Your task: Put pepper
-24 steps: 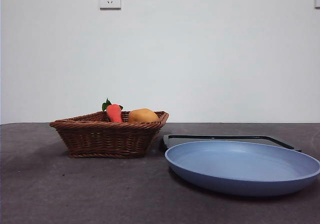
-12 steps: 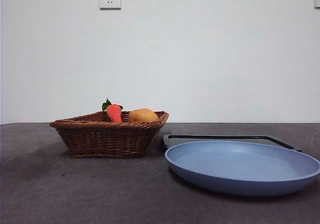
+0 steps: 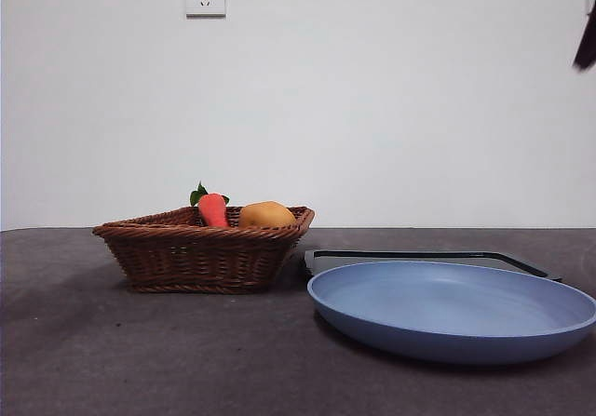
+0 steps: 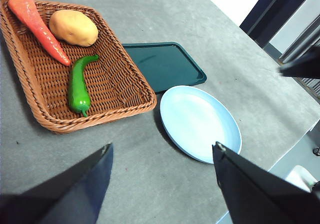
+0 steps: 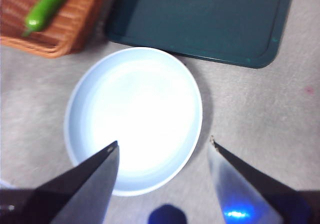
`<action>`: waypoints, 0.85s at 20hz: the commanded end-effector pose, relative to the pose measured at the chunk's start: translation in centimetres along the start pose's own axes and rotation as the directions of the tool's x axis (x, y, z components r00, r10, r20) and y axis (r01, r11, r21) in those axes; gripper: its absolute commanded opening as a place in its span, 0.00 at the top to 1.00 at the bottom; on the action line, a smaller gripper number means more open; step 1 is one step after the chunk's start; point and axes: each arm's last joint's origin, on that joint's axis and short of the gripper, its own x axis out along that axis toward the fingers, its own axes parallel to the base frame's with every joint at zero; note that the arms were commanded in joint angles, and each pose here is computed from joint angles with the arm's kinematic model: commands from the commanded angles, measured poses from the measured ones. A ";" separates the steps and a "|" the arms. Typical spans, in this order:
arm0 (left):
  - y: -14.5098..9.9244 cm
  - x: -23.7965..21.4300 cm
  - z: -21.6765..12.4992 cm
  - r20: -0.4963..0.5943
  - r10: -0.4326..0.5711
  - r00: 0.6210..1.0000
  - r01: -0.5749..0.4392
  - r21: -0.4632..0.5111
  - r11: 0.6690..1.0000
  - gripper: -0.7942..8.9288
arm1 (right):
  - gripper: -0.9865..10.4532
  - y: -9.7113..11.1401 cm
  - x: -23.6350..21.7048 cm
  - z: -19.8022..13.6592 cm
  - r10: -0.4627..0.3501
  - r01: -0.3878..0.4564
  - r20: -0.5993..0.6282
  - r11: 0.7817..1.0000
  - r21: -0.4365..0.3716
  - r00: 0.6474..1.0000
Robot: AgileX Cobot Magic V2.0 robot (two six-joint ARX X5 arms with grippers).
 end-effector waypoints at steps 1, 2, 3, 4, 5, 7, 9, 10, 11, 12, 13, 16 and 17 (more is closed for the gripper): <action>-0.2 -0.2 0.5 0.017 -0.009 1.000 0.008 0.028 1.000 0.56 | 0.64 -0.9 2.5 1.2 0.007 -0.005 -0.058 0.999 0.032 0.998; -0.2 -0.2 0.5 0.017 -0.009 1.000 0.008 0.028 1.000 0.56 | 0.64 -1.4 3.6 1.4 0.009 -0.005 -0.090 0.999 0.044 0.996; -0.2 -0.2 0.5 0.017 -0.009 1.000 0.008 0.028 1.000 0.56 | 0.64 -1.9 5.0 1.6 0.012 -0.005 -0.126 0.998 0.058 0.992; -0.2 -0.2 0.5 0.017 -0.009 1.000 0.008 0.028 1.000 0.56 | 0.64 -2.4 6.1 1.8 0.014 -0.005 -0.149 0.998 0.065 0.989; -0.2 -0.2 0.5 0.017 -0.009 1.000 0.008 0.028 1.000 0.56 | 0.64 -2.8 7.4 1.8 0.017 -0.005 -0.175 0.998 0.069 0.984; -0.2 -0.2 0.5 0.017 -0.009 1.000 0.008 0.028 1.000 0.56 | 0.64 -3.6 9.4 1.9 0.023 -0.005 -0.217 0.997 0.082 0.976; -0.2 -0.2 0.5 0.017 -0.009 1.000 0.008 0.028 1.000 0.56 | 0.66 -4.1 11.2 1.7 0.031 -0.011 -0.260 0.997 0.078 0.965; -0.2 -0.2 0.5 0.017 -0.009 1.000 0.008 0.028 1.000 0.56 | 0.66 -4.3 12.0 1.5 0.035 -0.015 -0.281 0.997 0.074 0.959; -0.2 -0.2 0.5 0.017 -0.009 1.000 0.008 0.028 1.000 0.56 | 0.66 -4.4 12.7 1.4 0.038 -0.017 -0.301 0.997 0.071 0.953; -0.2 -0.2 0.5 0.017 -0.008 1.000 0.008 0.028 1.000 0.56 | 0.66 -4.5 13.3 1.2 0.041 -0.019 -0.316 0.997 0.073 0.948; -0.2 -0.2 0.5 0.017 -0.008 1.000 0.008 0.028 1.000 0.56 | 0.66 -4.7 14.0 1.1 0.043 -0.020 -0.325 0.997 0.076 0.945; -0.2 -0.2 0.5 0.017 -0.008 1.000 0.007 0.028 1.000 0.56 | 0.68 -4.9 15.4 0.8 0.050 -0.024 -0.352 0.997 0.077 0.935; -0.2 -0.2 0.5 0.017 -0.008 1.000 0.007 0.028 1.000 0.56 | 0.70 -5.0 15.7 0.7 0.053 -0.029 -0.359 0.997 0.074 0.932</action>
